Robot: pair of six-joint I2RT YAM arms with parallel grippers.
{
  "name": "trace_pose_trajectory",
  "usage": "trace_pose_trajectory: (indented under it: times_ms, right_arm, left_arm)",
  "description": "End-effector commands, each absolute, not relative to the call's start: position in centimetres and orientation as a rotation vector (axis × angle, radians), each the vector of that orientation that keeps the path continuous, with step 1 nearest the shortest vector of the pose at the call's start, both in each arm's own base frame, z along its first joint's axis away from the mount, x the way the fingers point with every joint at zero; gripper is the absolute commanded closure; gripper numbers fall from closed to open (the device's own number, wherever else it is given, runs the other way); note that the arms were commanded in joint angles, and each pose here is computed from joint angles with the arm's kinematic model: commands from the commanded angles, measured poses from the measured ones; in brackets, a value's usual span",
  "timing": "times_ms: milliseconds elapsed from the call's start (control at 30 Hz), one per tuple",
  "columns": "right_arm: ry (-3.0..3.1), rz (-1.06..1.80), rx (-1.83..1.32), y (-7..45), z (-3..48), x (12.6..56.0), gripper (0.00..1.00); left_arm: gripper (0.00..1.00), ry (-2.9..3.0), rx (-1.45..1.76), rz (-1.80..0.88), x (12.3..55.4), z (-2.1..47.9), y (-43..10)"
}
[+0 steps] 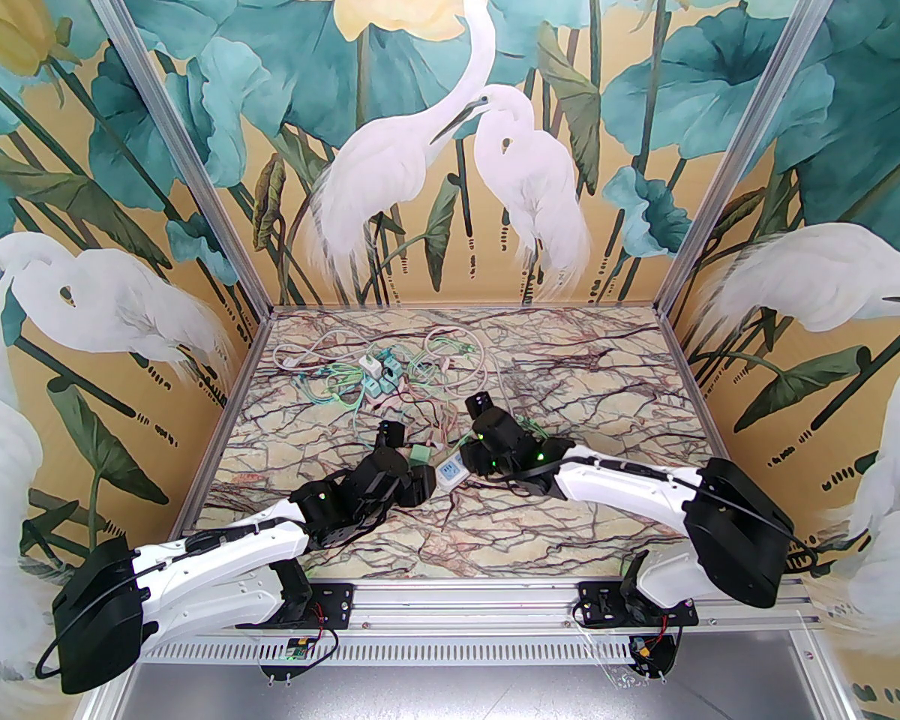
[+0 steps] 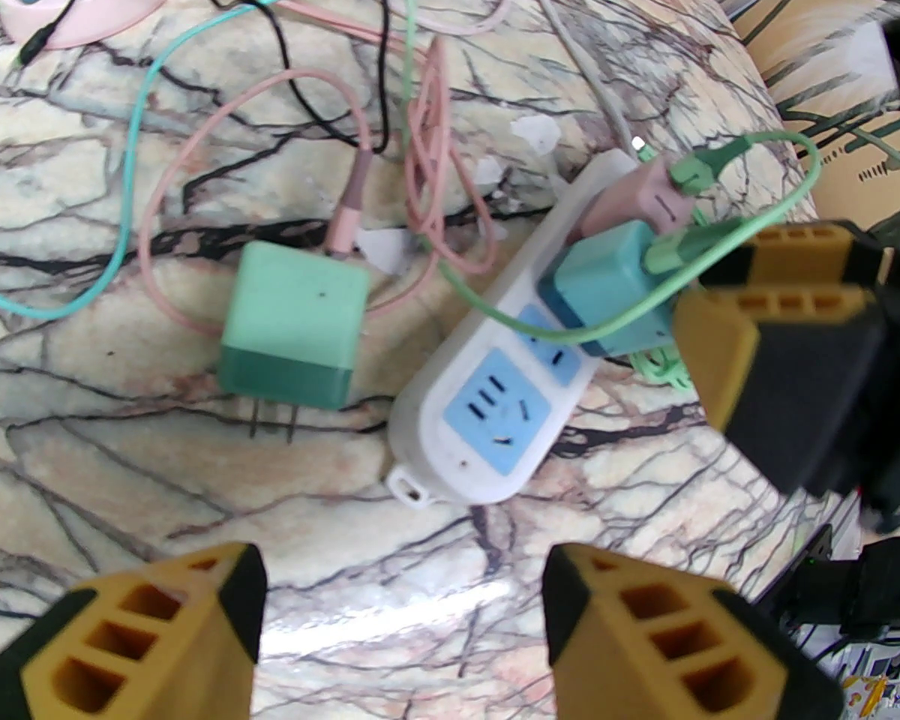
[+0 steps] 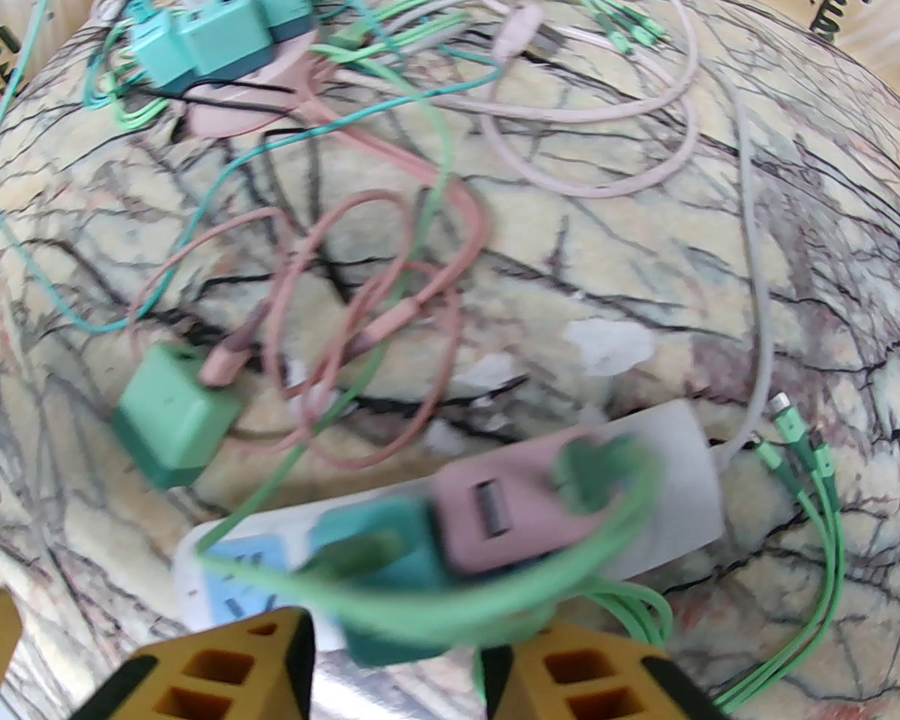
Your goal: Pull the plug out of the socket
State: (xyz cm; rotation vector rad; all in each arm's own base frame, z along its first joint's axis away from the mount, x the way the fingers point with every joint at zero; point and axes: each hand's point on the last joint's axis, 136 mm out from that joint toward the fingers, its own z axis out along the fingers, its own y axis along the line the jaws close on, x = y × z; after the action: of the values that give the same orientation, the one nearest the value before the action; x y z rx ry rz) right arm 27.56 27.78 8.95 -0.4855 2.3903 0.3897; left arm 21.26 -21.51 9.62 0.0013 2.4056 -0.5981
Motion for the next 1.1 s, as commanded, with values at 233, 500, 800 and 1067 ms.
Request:
trace_pose_trajectory:
  times_ms: [233, 500, 800, 1067]
  right_arm:
    - [2.376, 0.419, -0.609, 29.4, 8.6, 28.1, 0.56]
    - [2.378, 0.461, -0.614, 30.1, 9.1, 27.6, 0.53]
    - [2.42, 0.42, -0.603, 30.5, 8.1, 27.7, 0.53]
    - [2.463, 0.35, -0.626, 30.1, 6.0, 28.0, 0.53]
  left_arm:
    - [0.35, 2.425, 0.009, -0.646, 21.6, 9.1, -22.9]
    - [0.35, 2.431, 0.018, -0.638, 21.7, 8.9, -23.0]
    - [0.35, 2.421, 0.011, -0.632, 21.8, 9.0, -22.8]
    - [0.35, 2.424, 0.012, -0.633, 21.8, 9.0, -22.8]
